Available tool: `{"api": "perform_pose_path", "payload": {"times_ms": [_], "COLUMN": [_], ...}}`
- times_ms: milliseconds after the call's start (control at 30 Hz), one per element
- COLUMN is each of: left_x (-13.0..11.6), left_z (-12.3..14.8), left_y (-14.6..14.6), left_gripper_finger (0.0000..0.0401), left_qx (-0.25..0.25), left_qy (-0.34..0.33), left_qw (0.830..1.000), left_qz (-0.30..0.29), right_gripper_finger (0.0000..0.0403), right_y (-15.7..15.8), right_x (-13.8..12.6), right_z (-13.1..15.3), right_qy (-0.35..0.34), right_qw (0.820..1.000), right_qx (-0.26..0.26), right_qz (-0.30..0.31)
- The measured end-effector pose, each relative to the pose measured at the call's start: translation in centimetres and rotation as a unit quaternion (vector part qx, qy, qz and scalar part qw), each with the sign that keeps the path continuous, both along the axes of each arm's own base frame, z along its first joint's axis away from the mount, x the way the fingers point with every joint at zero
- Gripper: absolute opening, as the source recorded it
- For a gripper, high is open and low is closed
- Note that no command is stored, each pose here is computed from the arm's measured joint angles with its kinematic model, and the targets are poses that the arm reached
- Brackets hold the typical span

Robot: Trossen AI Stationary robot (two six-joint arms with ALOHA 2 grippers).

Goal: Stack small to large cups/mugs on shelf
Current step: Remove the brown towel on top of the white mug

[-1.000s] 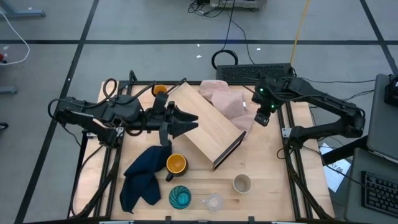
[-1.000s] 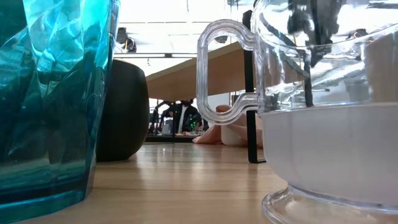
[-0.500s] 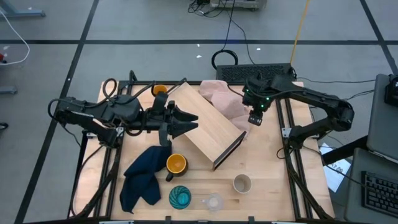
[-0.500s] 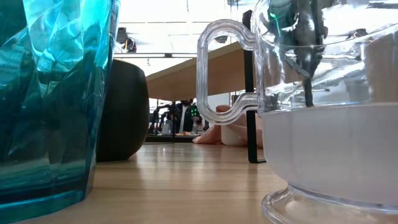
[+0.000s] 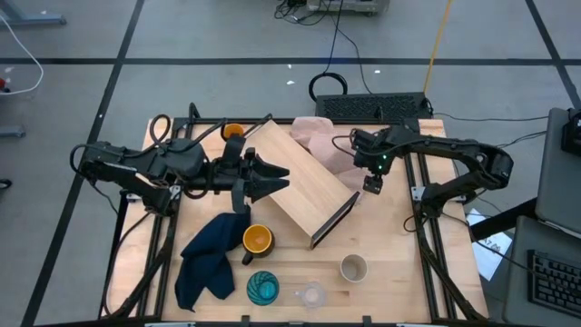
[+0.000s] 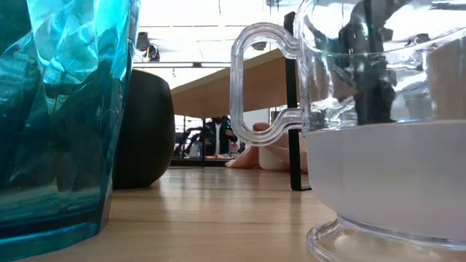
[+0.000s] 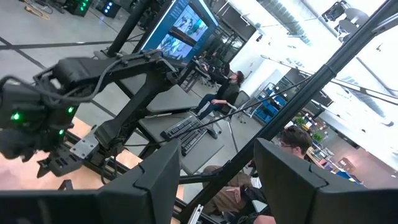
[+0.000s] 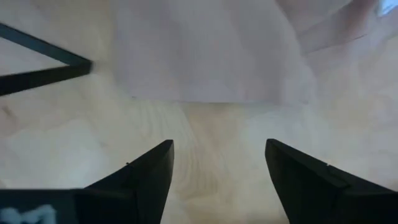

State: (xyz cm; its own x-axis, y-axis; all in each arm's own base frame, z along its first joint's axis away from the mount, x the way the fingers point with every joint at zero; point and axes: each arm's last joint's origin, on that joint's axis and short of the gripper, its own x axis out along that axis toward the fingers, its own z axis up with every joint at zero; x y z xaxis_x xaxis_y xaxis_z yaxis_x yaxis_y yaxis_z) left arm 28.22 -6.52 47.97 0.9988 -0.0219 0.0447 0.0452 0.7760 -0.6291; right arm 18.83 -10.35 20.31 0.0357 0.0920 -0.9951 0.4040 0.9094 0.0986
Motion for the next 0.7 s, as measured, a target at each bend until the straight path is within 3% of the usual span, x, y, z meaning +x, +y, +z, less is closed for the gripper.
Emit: {"api": "perform_pose_path", "payload": {"times_ms": [200,700], "left_x": [0.0,0.0], "left_z": [0.0,0.0], "left_y": [0.0,0.0], "left_gripper_finger": [0.0205,0.0205], "left_qx": [0.000,-0.009], "left_qy": [-0.001,-0.001], "left_qw": [1.000,1.000], "left_qz": [0.000,0.000], "right_gripper_finger": [0.0239,0.0238], "right_y": [0.3,-0.4], "right_x": [-0.6,0.4], "right_z": [-2.5,-2.9], "right_qy": [-0.006,-0.055], "right_qw": [1.000,0.997], "right_qx": [-0.004,-0.058], "right_qz": [-0.005,-0.021]}}
